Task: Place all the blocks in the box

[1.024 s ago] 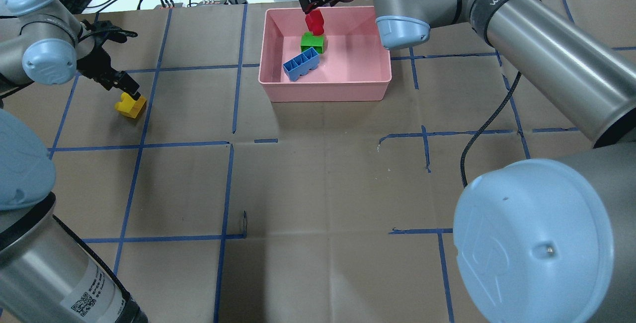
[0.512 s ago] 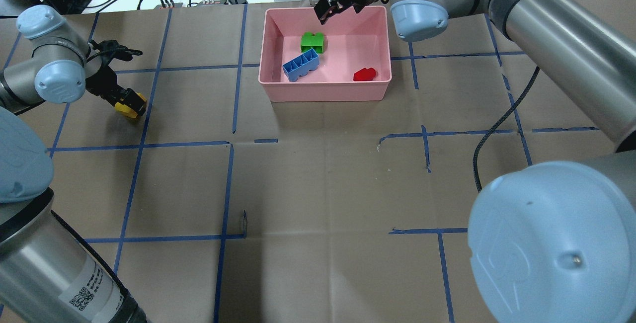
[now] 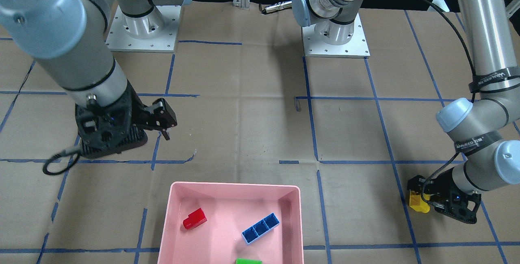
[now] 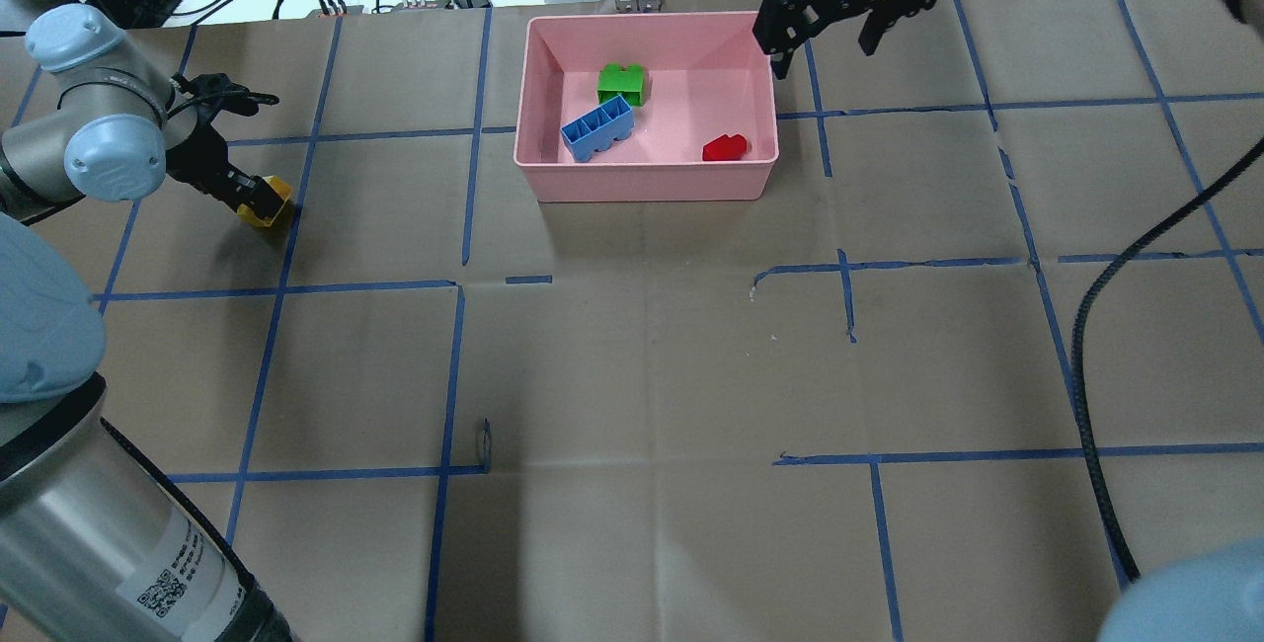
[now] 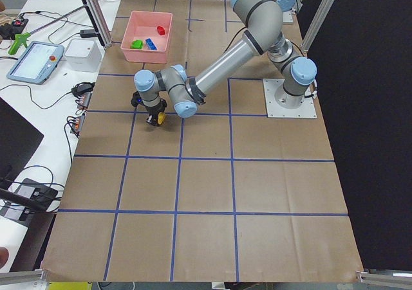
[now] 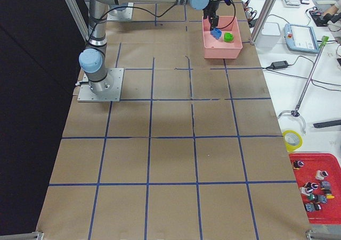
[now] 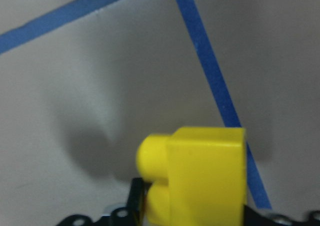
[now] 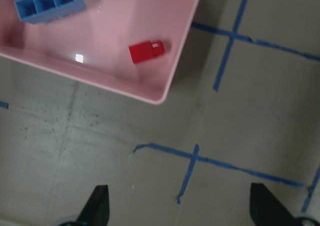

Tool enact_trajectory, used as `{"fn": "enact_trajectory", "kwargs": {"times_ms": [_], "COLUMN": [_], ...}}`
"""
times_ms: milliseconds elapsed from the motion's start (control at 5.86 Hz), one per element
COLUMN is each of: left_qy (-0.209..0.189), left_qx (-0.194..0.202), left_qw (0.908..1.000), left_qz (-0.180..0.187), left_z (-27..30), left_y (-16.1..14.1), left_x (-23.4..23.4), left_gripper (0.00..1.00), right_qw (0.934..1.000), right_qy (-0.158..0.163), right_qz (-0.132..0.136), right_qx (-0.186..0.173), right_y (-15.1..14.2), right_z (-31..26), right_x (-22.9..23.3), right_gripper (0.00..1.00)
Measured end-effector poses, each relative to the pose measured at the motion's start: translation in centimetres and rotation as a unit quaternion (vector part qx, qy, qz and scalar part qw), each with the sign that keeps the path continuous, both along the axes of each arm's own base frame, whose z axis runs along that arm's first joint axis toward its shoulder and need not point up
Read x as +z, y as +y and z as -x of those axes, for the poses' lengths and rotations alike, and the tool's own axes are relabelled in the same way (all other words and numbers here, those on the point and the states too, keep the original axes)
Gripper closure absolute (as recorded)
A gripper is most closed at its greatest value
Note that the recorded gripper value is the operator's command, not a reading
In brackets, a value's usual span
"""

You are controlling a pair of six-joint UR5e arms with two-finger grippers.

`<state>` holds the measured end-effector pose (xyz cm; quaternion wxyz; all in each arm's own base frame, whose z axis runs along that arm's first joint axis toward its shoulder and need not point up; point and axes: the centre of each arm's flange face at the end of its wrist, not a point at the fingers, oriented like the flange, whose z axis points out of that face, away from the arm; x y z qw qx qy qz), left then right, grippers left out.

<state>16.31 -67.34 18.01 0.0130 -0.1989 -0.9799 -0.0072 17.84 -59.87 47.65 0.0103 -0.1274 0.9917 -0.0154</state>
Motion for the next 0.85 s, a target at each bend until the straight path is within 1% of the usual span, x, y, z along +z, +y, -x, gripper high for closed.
{"fn": "enact_trajectory", "kwargs": {"times_ms": [171, 341, 512, 683, 854], "left_qy": [-0.002, -0.005, -0.013, -0.027, -0.034], "left_qx": [0.0, 0.001, 0.0, -0.001, -0.001], "left_qw": [1.0, 1.0, 0.9998, 0.9993, 0.9988], "left_qz": [0.003, 0.009, 0.016, 0.026, 0.035], "left_z": [-0.1, -0.2, -0.5, -0.9, -1.0], "left_y": [-0.2, -0.4, -0.9, -1.4, -1.8], "left_x": [0.3, 1.0, 2.1, 3.9, 7.6], "left_gripper": [0.95, 1.0, 1.0, 1.0, 1.0], "right_qw": [0.999, 0.997, 0.9949, 0.9941, 0.9943], "right_qy": [0.005, -0.011, -0.023, -0.028, -0.03], "right_qz": [-0.01, -0.018, -0.03, -0.031, -0.015], "right_qx": [-0.043, -0.075, -0.093, -0.1, -0.101], "right_y": [3.8, 7.1, 10.0, 13.1, 16.2], "right_z": [0.3, 0.1, 0.0, 0.3, 0.7], "right_x": [3.9, 6.5, 7.2, 6.1, 3.4], "right_gripper": [0.0, 0.02, 0.01, 0.0, 0.0]}}
